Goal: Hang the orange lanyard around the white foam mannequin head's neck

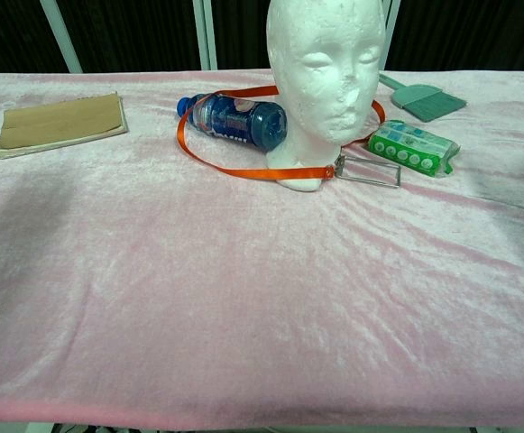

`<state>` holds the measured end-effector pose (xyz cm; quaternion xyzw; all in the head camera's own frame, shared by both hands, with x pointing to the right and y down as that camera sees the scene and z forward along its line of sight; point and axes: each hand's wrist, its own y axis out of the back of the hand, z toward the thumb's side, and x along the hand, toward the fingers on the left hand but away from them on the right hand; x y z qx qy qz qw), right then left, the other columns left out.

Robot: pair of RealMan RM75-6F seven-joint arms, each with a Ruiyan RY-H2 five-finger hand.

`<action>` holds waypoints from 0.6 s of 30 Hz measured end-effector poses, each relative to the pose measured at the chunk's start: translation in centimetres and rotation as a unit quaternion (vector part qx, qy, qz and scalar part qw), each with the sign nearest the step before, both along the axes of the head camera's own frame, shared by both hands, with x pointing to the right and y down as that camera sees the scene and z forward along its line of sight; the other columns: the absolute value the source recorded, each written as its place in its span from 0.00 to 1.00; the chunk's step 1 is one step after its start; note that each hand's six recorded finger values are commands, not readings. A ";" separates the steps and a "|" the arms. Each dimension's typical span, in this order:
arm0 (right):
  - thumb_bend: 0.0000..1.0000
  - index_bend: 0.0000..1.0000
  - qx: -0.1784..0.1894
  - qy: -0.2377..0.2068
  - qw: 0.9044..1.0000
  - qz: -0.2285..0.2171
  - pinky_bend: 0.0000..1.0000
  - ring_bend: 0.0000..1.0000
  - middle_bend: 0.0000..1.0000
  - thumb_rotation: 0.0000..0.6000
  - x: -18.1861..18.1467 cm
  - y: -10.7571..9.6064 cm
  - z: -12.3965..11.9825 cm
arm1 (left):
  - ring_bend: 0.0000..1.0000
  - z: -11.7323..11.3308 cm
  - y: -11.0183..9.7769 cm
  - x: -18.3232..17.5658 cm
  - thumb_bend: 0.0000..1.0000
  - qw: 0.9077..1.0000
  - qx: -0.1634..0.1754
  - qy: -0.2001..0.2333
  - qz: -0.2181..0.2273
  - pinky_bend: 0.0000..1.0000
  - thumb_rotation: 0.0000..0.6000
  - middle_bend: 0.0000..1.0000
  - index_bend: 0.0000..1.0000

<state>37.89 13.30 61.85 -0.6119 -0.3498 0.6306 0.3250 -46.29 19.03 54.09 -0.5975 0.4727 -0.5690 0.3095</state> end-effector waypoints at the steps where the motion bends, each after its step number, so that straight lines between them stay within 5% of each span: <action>1: 0.52 0.28 -0.007 -0.005 1.000 -0.003 0.65 0.73 0.70 1.00 -0.4 0.3 0.4 | 0.00 0.0 0.6 -0.7 0.04 1.000 0.001 0.001 -0.007 0.00 1.00 0.06 0.21; 8: 0.53 0.24 -0.061 -0.049 0.996 -0.041 0.65 0.74 0.70 1.00 -5.4 1.8 3.8 | 0.00 0.8 2.4 -2.0 0.04 1.000 0.001 0.013 -0.022 0.00 1.00 0.06 0.21; 18: 0.56 0.21 -0.090 -0.080 0.991 -0.059 0.65 0.75 0.71 1.00 -11.5 0.8 6.9 | 0.00 0.7 2.5 -2.0 0.04 1.000 0.008 0.019 -0.024 0.00 1.00 0.06 0.21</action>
